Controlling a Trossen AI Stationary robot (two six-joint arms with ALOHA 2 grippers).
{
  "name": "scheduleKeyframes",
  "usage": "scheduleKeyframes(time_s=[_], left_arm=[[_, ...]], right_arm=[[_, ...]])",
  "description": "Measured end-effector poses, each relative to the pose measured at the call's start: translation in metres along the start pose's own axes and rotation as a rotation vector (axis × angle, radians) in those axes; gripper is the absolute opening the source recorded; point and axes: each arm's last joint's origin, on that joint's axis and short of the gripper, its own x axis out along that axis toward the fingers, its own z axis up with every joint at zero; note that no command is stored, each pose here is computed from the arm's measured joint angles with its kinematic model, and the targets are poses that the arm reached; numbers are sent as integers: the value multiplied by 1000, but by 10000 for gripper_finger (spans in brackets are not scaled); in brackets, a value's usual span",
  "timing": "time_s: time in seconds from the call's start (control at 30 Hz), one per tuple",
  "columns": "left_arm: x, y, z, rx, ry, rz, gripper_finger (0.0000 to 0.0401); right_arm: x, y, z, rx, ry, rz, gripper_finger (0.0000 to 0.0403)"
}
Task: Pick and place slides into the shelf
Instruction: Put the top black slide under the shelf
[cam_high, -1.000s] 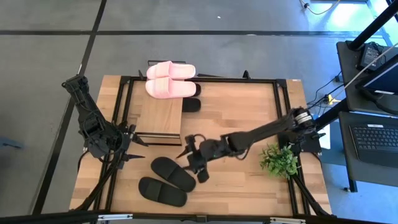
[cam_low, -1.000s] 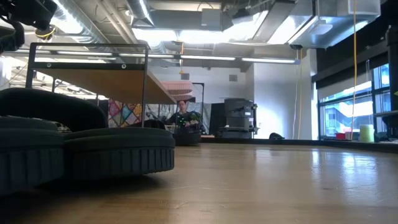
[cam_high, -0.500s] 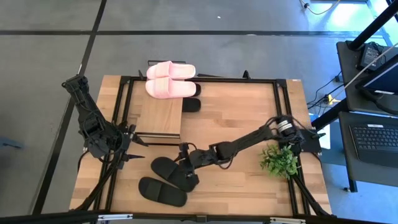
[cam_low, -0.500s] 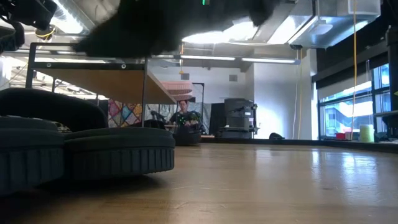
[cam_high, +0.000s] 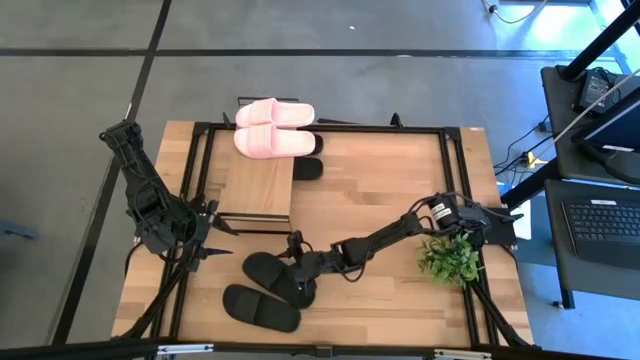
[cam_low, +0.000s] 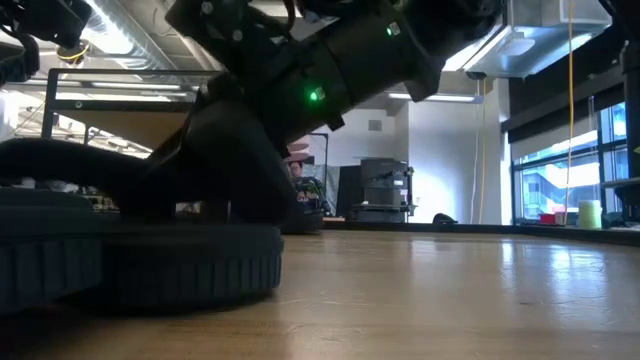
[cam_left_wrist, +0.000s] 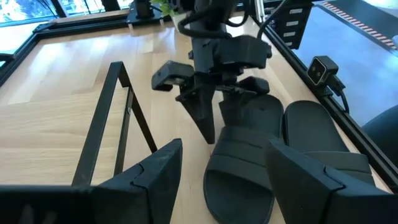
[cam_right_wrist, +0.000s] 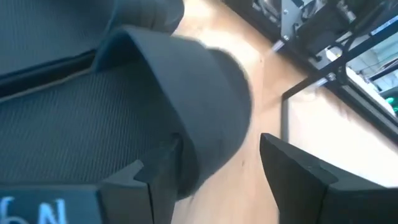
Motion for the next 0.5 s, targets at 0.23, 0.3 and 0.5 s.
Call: scheduleKeyframes(time_s=[0.23, 0.3, 0.5], left_arm=[[0, 0, 0, 0, 0, 0, 217], [0, 0, 0, 0, 0, 0, 217], [0, 0, 0, 0, 0, 0, 217]], right_arm=[[2, 1, -3, 69, 8, 1, 185], [2, 1, -2, 71, 0, -2, 159], [3, 1, -3, 77, 1, -2, 56]])
